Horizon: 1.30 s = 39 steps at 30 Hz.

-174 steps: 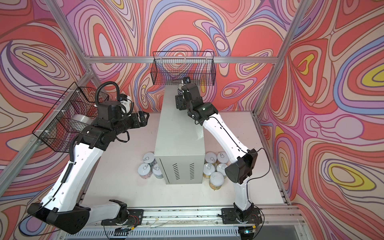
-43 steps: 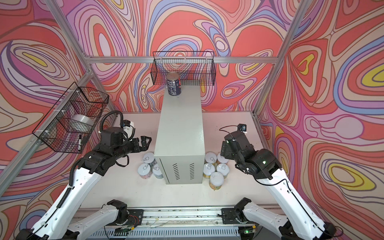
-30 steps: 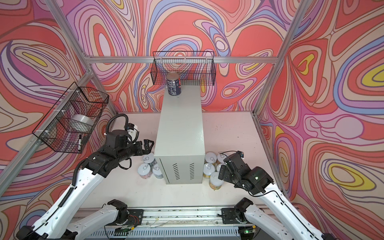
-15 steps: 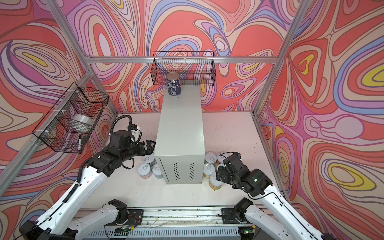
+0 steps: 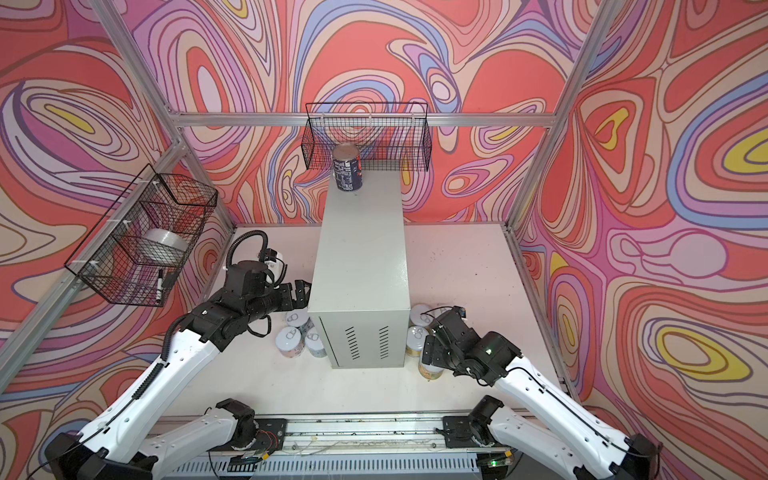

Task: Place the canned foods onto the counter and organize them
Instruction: 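Lower the right gripper over the cans beside the cabinet, then close the right gripper around the yellow-orange tub nearest the robot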

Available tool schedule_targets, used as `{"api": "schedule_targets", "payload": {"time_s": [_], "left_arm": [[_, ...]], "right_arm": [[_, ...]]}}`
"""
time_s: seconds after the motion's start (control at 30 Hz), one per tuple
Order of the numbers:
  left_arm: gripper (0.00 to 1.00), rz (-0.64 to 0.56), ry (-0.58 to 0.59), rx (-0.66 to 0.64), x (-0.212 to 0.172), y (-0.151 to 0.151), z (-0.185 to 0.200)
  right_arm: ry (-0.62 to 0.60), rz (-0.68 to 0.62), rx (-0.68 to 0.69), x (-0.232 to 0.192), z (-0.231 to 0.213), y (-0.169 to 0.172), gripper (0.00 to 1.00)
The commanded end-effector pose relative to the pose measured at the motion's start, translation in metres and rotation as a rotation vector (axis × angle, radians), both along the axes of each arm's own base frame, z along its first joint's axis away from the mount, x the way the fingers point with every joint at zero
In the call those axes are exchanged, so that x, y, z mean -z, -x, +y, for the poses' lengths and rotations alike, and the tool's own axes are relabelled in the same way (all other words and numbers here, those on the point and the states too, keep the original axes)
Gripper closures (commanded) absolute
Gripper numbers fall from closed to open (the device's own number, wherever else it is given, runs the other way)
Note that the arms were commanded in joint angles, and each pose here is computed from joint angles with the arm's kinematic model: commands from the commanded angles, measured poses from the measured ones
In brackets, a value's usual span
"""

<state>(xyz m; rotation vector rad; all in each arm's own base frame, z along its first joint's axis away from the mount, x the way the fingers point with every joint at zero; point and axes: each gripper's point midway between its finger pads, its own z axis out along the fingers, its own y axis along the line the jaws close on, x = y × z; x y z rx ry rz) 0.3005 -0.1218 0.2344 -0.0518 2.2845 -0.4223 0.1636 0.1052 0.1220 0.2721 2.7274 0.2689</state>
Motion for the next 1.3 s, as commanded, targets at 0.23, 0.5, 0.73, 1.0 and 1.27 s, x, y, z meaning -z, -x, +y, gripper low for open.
{"api": "schedule_targets", "payload": {"time_s": [0.23,0.5,0.73,1.0,1.27], "left_arm": [[0.02,0.002,-0.004,-0.008,0.007,-0.004,-0.001],[0.03,0.014,-0.005,0.0,0.013,-0.006,-0.003],[0.03,0.024,0.011,0.006,0.017,-0.009,-0.008],[0.03,0.027,0.004,0.007,0.017,-0.012,-0.008],[0.03,0.033,0.001,0.001,0.019,-0.012,-0.007]], "right_arm": [[-0.01,0.018,-0.004,0.028,0.014,-0.004,0.03],[0.027,0.02,0.008,0.047,0.014,-0.012,0.06],[0.002,-0.016,0.045,0.06,0.017,-0.02,0.07],[0.0,-0.007,0.059,0.076,0.018,-0.021,0.11],[0.005,0.018,0.061,0.086,0.015,-0.014,0.19]]}}
